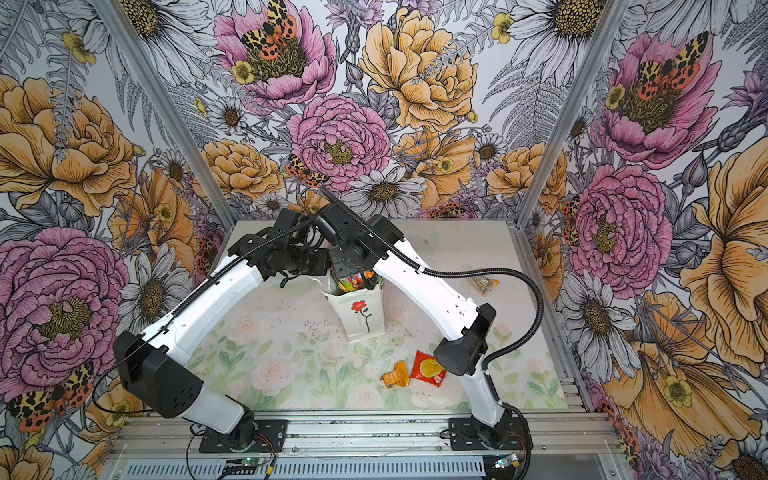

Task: Place the snacks into the paper bag
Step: 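Carry the Fox's candy pack over the paper bag and lower it inside, then open the right gripper to drop the Fox's pack into the bag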

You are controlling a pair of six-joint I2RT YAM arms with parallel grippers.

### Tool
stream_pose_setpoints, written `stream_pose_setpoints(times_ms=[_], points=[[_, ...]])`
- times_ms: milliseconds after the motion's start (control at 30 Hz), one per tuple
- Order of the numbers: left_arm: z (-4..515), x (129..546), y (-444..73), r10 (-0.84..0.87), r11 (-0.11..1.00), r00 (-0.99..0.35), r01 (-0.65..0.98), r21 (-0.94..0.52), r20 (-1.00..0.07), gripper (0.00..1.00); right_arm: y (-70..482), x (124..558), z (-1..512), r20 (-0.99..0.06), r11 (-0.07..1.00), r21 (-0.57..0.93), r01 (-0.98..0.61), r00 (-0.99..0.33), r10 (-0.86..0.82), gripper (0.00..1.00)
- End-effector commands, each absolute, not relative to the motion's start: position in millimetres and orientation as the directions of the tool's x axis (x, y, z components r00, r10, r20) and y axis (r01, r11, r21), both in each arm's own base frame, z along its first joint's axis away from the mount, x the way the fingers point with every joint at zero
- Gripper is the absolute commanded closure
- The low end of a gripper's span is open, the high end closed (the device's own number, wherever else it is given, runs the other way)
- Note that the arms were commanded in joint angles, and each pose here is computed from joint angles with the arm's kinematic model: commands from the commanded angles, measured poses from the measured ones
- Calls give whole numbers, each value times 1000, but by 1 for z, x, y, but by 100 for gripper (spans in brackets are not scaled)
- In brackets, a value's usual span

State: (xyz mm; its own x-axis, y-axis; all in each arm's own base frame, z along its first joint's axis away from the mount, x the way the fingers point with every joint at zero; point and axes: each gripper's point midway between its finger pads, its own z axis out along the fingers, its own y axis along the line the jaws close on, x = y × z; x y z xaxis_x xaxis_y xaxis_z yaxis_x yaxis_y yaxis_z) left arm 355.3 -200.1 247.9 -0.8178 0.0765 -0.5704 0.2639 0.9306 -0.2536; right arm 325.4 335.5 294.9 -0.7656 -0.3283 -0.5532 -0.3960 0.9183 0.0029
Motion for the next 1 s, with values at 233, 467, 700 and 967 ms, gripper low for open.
stream_pose_setpoints(times_ms=[233,467,700,967], points=[[278,355,-209,49,900,-763,314,-303,-644,100,346,330,283,-524,920,57,-388,-796,-303,100],[281,354,-208,46,898,-757,317,-305,-652,100,325,352,276,-518,951,38,-306,-820,-243,100],[283,354,-209,43,896,-753,320,-309,-657,100,333,359,265,-498,947,77,-311,-835,-234,100],[282,355,-208,38,899,-755,312,-308,-654,100,328,360,262,-487,952,78,-296,-844,-222,99]])
